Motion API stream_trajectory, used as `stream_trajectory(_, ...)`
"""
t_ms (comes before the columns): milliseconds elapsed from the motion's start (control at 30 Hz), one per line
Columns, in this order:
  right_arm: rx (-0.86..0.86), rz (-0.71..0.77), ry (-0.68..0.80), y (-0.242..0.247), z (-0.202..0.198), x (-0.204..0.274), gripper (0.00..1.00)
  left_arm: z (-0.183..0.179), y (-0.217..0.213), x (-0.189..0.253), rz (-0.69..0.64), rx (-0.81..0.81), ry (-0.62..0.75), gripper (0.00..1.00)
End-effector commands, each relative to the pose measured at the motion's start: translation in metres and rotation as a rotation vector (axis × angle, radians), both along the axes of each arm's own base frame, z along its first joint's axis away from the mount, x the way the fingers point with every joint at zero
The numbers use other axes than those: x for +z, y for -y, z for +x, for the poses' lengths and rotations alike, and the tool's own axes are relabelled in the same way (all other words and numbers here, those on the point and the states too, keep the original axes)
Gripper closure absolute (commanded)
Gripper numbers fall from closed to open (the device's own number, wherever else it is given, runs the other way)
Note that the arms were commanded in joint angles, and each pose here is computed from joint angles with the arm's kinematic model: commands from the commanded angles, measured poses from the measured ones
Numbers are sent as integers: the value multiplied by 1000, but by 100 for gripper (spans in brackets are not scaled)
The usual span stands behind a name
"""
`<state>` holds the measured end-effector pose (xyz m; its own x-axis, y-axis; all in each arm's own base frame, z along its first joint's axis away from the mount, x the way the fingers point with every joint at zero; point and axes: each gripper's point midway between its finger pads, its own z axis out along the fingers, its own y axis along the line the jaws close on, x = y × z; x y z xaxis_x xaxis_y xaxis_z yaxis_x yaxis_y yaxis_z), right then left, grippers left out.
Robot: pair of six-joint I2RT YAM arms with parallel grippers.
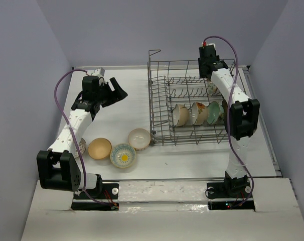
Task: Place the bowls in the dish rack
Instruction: Insert the bowl into the dish rack.
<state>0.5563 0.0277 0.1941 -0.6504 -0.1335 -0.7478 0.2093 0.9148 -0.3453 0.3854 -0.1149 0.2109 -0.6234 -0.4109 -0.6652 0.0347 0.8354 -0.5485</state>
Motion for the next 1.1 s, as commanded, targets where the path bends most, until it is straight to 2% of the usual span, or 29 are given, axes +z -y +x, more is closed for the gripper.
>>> stream_trajectory(0,-20,48,149,9,3,60,46,1,-2,9,0,2,37,14)
stream_trajectory(100,-30,37,136,11,2,54,58,2,-2,9,0,3,37,14)
stream_trajectory(300,-50,21,104,18,1,41,62,1,-2,8,-2,-1,35,14)
stream_trajectory(533,-117,39,106,46,-1,39,72,1,-2,7,-2,-1,32,14)
stream_trajectory(1067,-183,42,41,83,-4,10,77,2,-1,4,-3,-1,24,14)
